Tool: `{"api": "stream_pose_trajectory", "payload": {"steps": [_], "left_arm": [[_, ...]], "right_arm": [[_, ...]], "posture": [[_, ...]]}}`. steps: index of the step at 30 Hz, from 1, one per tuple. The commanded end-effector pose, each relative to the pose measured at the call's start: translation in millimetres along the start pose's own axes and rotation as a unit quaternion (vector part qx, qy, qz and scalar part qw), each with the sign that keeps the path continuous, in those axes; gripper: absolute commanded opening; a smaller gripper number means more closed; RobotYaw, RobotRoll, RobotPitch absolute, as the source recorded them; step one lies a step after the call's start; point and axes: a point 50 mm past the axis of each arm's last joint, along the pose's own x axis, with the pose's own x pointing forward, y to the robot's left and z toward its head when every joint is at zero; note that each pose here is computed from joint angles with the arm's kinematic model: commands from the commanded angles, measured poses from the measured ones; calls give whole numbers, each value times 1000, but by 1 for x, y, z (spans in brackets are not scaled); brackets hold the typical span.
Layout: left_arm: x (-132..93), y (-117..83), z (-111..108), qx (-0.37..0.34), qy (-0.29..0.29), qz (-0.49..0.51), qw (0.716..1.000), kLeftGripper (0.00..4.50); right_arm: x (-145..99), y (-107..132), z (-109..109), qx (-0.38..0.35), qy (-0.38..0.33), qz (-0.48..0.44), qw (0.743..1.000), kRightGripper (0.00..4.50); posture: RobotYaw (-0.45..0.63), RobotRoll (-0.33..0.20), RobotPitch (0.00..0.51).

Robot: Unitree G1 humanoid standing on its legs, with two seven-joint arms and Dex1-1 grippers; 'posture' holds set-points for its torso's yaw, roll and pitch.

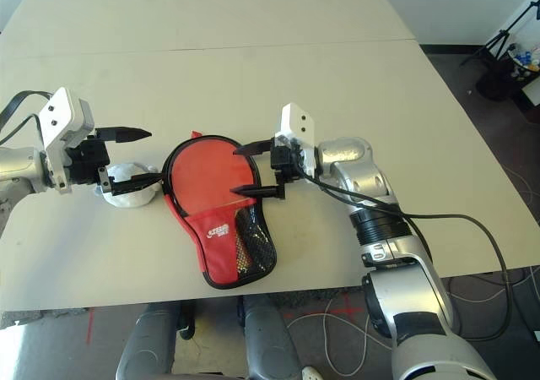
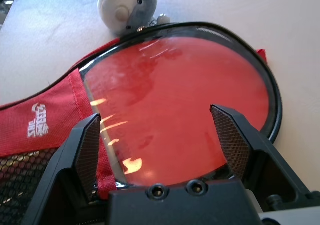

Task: Store the ping-pong paddle in its case and zip it.

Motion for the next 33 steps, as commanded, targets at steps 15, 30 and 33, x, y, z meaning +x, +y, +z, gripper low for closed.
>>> {"api": "stream_pose_trajectory", "payload": {"steps": [15,30,33], "left_arm": [[-23,5,-26,-42,77,2,996,4500],[-30,1,-47,-78,143,-10,987,4500],[-29,-1,-49,-89,145,-14,985,4500]], "right_arm": [[13,5,-19,-11,45,27,999,4490],[15,6,-17,-18,45,29,998,4490],[16,6,-17,-19,45,28,998,4490]], "posture": [[51,0,280],[46,0,283],[46,0,283]]}}
